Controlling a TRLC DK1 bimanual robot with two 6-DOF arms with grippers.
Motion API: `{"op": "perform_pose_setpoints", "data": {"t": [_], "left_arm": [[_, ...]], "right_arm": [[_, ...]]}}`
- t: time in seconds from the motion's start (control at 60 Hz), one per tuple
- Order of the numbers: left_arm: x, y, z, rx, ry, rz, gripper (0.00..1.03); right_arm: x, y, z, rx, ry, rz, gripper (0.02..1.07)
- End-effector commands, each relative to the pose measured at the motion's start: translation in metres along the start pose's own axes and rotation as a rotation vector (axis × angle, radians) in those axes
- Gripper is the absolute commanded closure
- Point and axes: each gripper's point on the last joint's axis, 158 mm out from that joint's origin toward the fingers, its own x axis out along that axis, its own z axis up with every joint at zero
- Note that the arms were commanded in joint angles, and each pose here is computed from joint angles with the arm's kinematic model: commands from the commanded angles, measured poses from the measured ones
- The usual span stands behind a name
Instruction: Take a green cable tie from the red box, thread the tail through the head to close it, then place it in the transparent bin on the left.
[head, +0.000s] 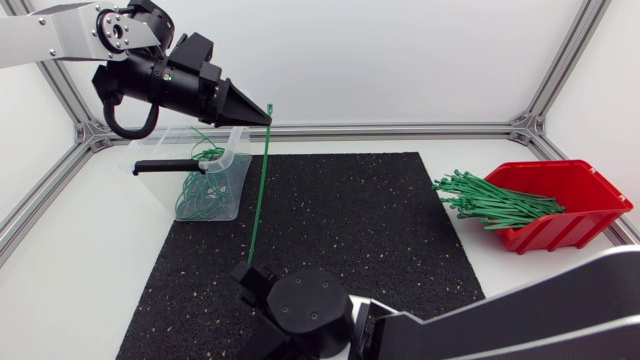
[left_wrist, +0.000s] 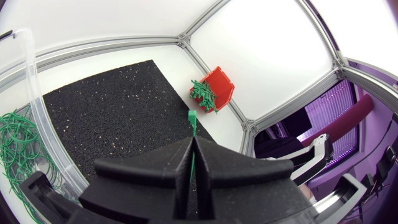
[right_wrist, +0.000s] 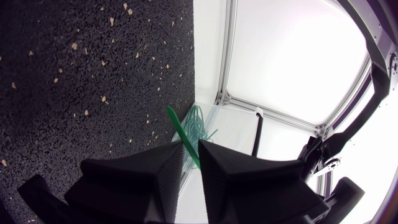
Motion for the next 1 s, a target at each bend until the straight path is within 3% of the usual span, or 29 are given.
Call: {"op": "perform_pose_setpoints", "data": {"t": [0.0,0.4,0.433,0.467,0.983], "left_arm": [[0.002,0.001,0.002,-0.002,0.004,-0.004,1.00],[0.002,-0.003,0.002,0.006,0.005,-0.006,1.00],[0.002,-0.003,0.002,0.006,0.005,-0.006,1.00],[0.002,-0.003,0.002,0.006,0.006,-0.006,1.00],[0.004,-0.004,-0.004,0.013,0.015,-0.010,1.00]], "right_arm": [[-0.004,0.010,0.006,-0.007,-0.014,0.015,0.86],[-0.001,0.000,0.002,0.006,0.006,-0.022,0.84],[-0.001,0.001,0.002,-0.001,0.006,-0.019,0.88],[0.000,0.005,0.003,-0.025,0.005,-0.004,1.03],[0.008,-0.004,0.000,-0.005,0.038,-0.013,1.02]]}}
